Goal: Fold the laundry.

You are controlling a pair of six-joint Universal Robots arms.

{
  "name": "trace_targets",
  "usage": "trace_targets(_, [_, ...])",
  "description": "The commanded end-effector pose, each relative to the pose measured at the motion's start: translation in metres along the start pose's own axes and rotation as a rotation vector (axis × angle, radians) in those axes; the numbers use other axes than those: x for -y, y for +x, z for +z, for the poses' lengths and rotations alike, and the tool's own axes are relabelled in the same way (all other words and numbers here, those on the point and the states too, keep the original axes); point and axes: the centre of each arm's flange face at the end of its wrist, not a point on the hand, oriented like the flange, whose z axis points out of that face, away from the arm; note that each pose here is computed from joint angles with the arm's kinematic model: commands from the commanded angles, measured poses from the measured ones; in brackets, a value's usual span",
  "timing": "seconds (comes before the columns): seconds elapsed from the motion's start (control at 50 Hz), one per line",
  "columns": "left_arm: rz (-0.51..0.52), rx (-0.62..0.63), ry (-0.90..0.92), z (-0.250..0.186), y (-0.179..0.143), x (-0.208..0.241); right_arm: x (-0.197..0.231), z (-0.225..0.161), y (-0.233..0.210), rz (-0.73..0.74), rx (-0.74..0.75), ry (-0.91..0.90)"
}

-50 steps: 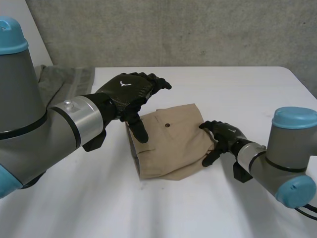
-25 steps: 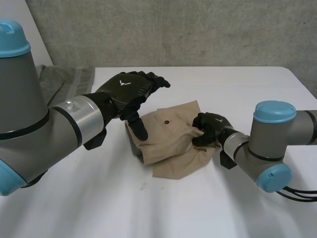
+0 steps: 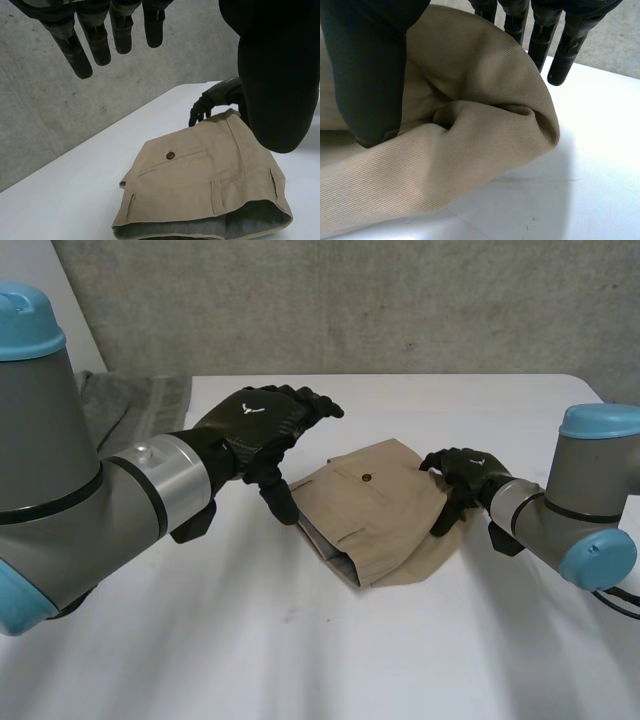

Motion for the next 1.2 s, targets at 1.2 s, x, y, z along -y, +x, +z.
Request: trace_targets(1.2, [-0.040,-0.001,-0.028,0.011,0.000,-0.015,0.015,0.024,0.321,0.155,-0.942,0.319])
